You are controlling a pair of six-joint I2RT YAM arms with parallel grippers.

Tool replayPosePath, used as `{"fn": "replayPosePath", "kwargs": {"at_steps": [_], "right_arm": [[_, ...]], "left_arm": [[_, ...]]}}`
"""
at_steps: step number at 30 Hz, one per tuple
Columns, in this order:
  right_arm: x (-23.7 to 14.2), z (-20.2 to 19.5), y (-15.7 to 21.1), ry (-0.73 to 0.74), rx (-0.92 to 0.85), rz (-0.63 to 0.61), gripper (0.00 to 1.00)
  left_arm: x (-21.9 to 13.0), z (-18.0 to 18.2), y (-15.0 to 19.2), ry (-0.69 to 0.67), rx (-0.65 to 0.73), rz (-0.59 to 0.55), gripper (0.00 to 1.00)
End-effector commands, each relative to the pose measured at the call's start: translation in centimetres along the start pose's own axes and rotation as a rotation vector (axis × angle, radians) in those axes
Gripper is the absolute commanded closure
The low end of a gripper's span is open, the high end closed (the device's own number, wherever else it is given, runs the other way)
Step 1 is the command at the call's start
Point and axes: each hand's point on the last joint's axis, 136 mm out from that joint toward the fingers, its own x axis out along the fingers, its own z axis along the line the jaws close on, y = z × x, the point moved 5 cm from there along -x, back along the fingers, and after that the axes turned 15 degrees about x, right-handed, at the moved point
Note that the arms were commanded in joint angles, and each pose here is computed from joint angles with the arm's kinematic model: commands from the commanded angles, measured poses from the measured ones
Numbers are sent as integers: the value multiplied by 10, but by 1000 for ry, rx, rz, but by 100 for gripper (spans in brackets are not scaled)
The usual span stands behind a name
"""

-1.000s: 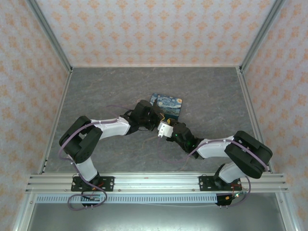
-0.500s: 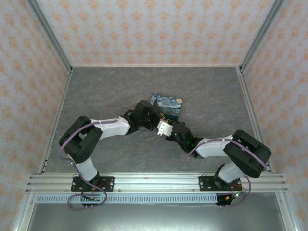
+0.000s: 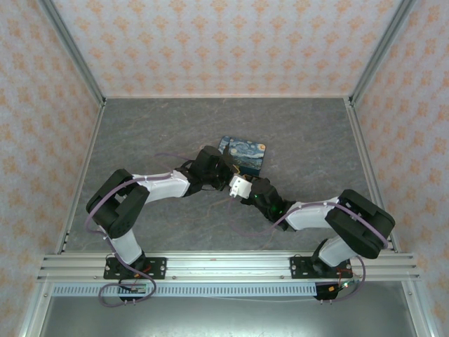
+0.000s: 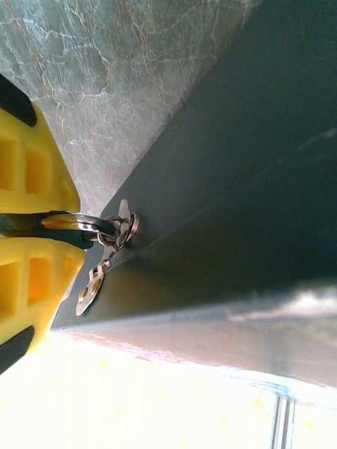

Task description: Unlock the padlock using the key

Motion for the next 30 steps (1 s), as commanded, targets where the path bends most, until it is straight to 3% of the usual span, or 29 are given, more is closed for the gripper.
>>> {"fn": "replayPosePath", "kwargs": {"at_steps": [1, 13, 25, 30], "right_arm": [[2, -3, -4, 23, 63, -11, 100], [-1, -6, -20, -40, 274, -25, 100], [-2, -5, -19, -102, 587, -29, 100], [-1, -5, -15, -107, 633, -27, 100]], "left_arm": [[-6, -24, 1, 76, 28, 1, 100], [-7, -26, 1, 79, 29, 1, 100], [-7, -26, 1, 78, 30, -1, 100], [-7, -26, 2, 77, 31, 0, 100]]}}
